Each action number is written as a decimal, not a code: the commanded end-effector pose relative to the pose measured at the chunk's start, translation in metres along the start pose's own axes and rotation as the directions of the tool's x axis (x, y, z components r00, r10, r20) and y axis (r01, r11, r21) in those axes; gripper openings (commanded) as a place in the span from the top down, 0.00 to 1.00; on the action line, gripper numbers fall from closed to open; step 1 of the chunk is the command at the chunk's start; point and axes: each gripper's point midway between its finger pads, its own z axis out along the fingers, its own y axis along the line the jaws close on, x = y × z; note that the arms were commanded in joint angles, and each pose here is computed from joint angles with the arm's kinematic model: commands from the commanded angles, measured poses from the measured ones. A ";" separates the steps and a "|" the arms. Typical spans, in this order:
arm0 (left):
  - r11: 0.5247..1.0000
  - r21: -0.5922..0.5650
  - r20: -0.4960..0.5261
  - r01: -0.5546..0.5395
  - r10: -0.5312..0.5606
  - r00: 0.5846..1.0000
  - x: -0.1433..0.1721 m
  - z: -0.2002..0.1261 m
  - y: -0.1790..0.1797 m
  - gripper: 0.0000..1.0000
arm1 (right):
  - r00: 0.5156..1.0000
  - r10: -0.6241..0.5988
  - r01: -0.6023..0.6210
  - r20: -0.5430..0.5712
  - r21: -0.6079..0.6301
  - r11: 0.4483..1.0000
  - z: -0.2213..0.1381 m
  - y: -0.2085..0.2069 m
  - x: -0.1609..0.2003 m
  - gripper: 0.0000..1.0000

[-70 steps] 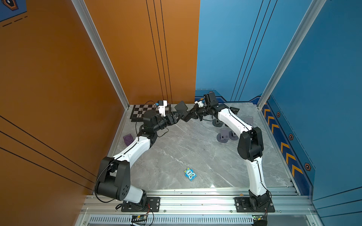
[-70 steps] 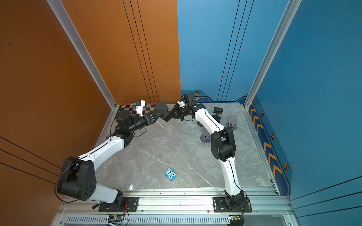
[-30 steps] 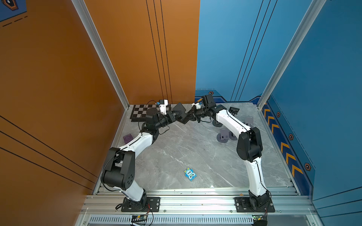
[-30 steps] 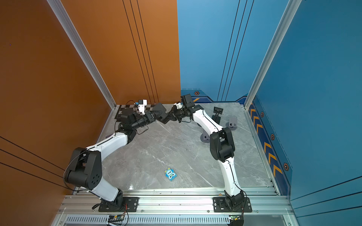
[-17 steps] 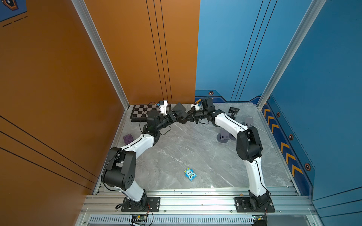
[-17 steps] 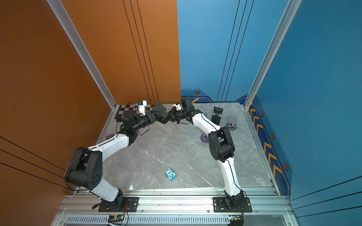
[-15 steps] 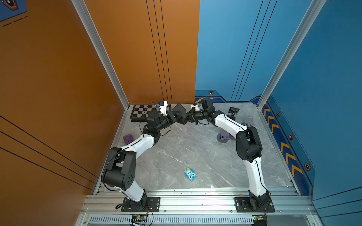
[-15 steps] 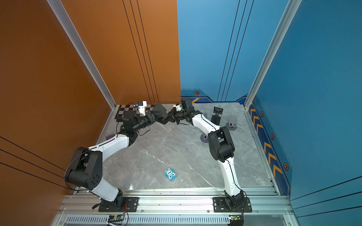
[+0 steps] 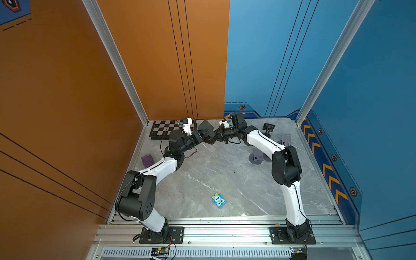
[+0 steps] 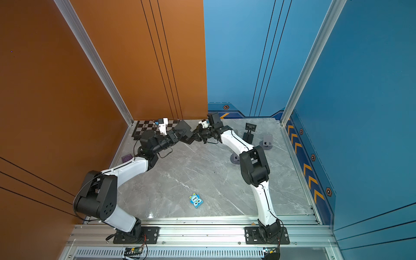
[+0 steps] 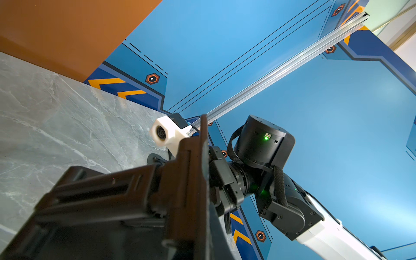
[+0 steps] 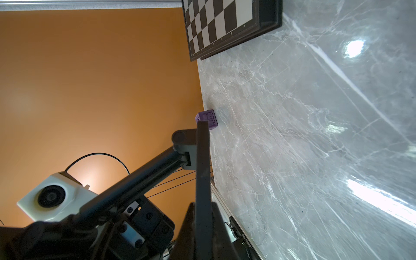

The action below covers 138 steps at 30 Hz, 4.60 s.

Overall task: Open the phone stand
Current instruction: Open the phone stand, then place the phone stand at the center of the board, then reset both arms

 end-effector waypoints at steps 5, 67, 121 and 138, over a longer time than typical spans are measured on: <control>0.997 -0.047 0.070 -0.058 0.061 0.996 -0.018 -0.012 0.010 1.00 | 0.995 -0.070 0.071 0.077 -0.003 0.997 -0.038 0.040 -0.002 0.87; 0.931 0.340 -0.628 0.137 0.116 0.769 0.114 0.196 0.068 1.00 | 0.850 -0.212 0.023 0.482 0.368 0.930 -0.297 0.010 -0.003 0.03; 0.436 -0.765 -0.298 -0.474 0.412 0.861 -0.004 -0.139 0.142 0.02 | 0.778 -0.510 -0.102 0.367 0.875 0.473 -0.320 -0.198 -0.029 0.00; 0.179 -0.923 -0.223 -0.342 0.475 0.851 0.007 -0.248 0.199 0.02 | 0.494 -0.822 -0.136 0.284 0.959 0.250 -0.358 -0.238 -0.001 0.00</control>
